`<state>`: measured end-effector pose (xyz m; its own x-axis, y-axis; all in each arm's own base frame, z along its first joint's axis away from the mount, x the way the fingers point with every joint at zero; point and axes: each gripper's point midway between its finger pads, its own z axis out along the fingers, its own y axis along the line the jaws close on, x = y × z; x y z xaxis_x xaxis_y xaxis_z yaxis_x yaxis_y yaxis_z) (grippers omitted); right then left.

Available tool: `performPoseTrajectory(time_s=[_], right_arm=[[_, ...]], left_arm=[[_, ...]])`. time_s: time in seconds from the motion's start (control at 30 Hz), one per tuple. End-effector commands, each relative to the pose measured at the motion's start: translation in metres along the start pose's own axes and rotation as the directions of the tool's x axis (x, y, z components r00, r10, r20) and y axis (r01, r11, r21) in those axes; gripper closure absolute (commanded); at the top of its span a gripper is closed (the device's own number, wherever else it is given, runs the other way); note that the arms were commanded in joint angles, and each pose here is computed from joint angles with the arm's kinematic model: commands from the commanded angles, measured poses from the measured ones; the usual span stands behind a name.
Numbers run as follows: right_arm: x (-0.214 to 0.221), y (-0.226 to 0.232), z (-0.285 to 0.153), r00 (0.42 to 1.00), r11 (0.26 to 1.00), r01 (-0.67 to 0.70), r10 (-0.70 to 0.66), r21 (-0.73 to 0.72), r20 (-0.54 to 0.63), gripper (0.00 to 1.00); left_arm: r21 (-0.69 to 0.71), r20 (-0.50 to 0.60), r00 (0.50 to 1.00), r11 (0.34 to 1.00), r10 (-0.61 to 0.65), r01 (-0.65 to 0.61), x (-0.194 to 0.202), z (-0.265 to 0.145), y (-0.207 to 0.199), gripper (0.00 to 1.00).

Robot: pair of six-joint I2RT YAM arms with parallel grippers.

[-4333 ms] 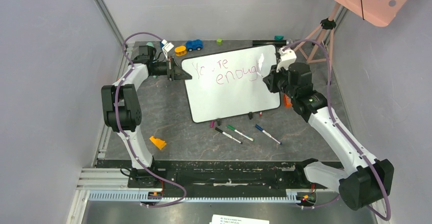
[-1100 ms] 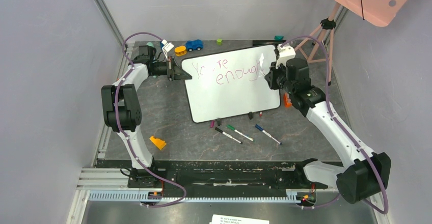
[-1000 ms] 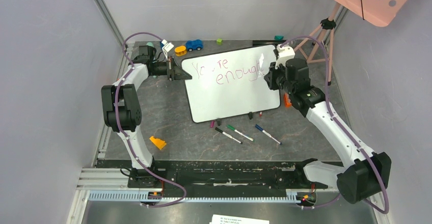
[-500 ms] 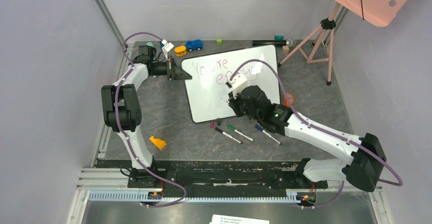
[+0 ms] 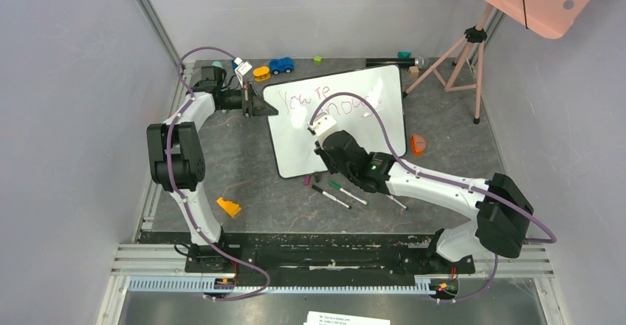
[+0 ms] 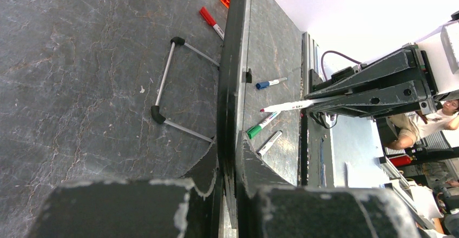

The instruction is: Write a sentence on the whiteboard

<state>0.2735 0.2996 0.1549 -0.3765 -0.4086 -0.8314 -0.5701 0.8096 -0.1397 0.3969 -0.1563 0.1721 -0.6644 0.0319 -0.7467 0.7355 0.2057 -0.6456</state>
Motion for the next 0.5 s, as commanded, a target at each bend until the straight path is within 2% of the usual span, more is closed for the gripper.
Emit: performPoseTrajectory(time_s=[0.0,0.27,0.47], right_arm=[[-0.041,-0.005,0.001,0.995,0.999,-0.03,0.025,0.045,0.1,1.0],[-0.043,-0.003,0.009,0.996,0.998,-0.013,0.008,0.058,0.087,1.0],[-0.049,0.013,0.011,0.994,1.0,-0.008,0.009,-0.012,0.105,1.0]], left_arm=[[-0.17,-0.16,0.982,0.977,0.103,-0.13,0.045,0.012,0.047,0.98],[-0.171,-0.16,0.982,0.977,0.103,-0.13,0.045,0.012,0.047,0.98],[-0.171,-0.159,0.982,0.977,0.103,-0.13,0.044,0.012,0.047,0.98]])
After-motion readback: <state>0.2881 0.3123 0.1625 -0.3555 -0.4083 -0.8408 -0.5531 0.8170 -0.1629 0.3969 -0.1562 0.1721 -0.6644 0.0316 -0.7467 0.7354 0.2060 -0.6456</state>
